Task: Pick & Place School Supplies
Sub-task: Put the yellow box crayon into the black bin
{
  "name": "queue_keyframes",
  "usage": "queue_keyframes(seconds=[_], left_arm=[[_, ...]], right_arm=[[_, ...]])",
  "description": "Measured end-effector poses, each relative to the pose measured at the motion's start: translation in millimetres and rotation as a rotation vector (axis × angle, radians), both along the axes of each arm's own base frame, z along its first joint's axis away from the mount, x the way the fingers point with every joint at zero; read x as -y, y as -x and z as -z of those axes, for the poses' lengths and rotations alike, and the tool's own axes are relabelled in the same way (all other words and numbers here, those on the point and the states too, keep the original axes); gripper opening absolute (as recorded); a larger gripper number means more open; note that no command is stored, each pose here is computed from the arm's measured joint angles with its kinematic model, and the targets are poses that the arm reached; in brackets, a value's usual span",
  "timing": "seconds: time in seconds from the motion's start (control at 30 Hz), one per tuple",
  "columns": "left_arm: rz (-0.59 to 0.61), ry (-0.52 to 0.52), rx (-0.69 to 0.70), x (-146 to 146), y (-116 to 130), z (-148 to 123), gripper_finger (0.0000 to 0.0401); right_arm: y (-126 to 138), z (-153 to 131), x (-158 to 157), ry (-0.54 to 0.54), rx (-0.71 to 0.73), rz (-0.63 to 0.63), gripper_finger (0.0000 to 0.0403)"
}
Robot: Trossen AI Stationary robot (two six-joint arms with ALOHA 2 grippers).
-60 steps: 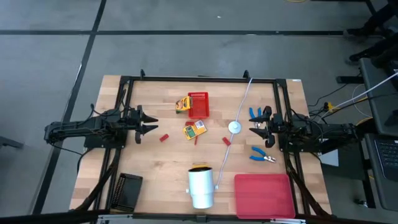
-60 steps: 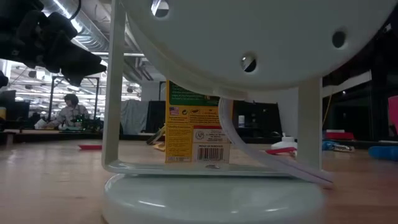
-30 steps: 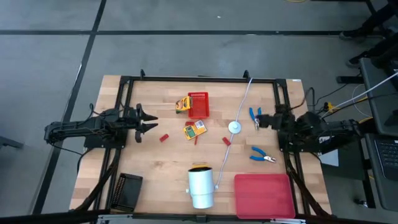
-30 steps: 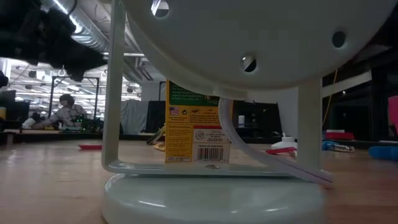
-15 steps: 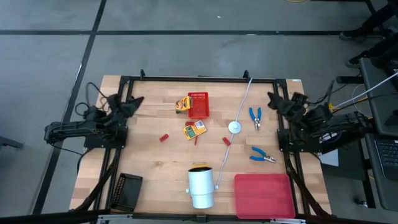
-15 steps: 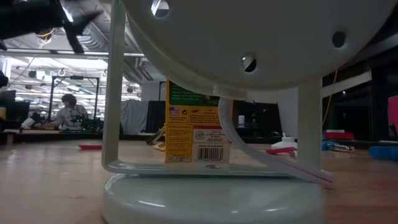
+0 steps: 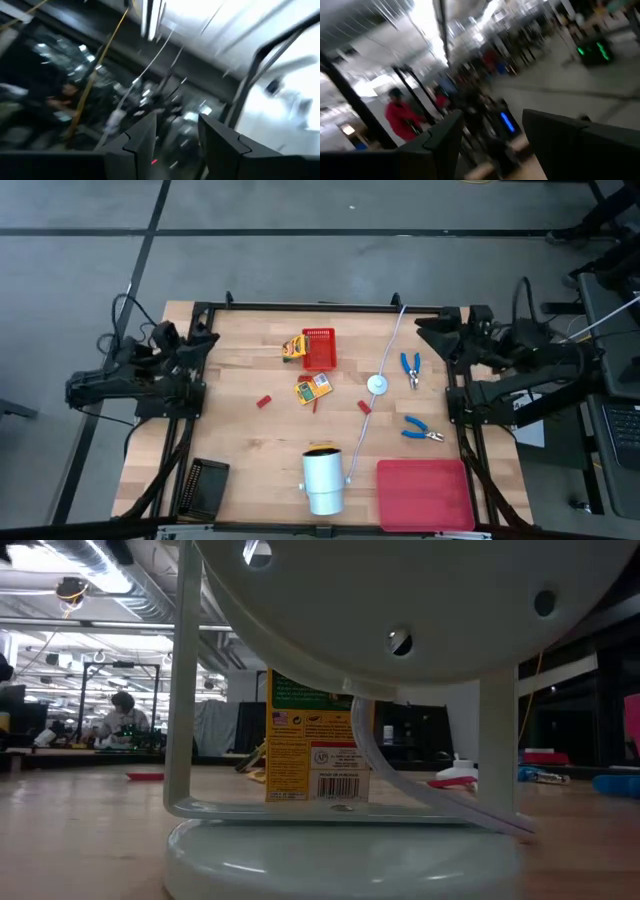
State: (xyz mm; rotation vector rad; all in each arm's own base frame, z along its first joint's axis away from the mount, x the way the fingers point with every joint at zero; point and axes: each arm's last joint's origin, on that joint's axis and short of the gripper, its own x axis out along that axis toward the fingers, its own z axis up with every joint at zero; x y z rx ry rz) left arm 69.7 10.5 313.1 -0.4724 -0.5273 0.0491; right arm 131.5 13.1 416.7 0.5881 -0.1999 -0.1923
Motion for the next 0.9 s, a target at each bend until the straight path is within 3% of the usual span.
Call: queue_keyframes(seconds=[0.1, 0.17, 0.3, 0.43, 0.5, 0.57, 0.67, 0.77, 0.83, 0.9], left_arm=[[-0.120, -0.032, -0.167, -3, -1, -28, 0.0144], [-0.233, -0.050, -0.362, -5, 0, -43, 0.0144], [-0.533, 0.004, -0.794, -14, -2, -58, 0.0144], [-0.714, 0.083, -1.057, -19, -7, -66, 0.0144], [-0.704, 0.051, -1.212, -20, -16, -62, 0.0144], [-0.616, 0.020, -1.360, -20, -30, -53, 0.0144], [-0.331, -0.122, -1.494, -14, -56, -36, 0.0153], [-0.132, -0.228, -1.432, -3, -81, -22, 0.0168], [-0.093, -0.257, -1.354, 4, -94, -14, 0.0178], [-0.091, -0.207, -1.303, 7, -104, -3, 0.0190]], right_arm=[[1, -8, 0, -0.065, -0.142, -0.005, 0.0212], [4, -8, 1, -0.135, -0.251, 0.001, 0.0212], [12, 2, 3, -0.295, -0.486, 0.089, 0.0212], [13, 17, 3, -0.411, -0.642, 0.176, 0.0212], [9, 21, 3, -0.414, -0.682, 0.192, 0.0212], [4, 22, 2, -0.404, -0.697, 0.194, 0.0212], [-1, 23, 1, -0.377, -0.706, 0.189, 0.0212], [-5, 22, 0, -0.341, -0.692, 0.188, 0.0212], [-6, 20, 0, -0.326, -0.670, 0.184, 0.0212], [-8, 17, 0, -0.315, -0.646, 0.174, 0.0212]])
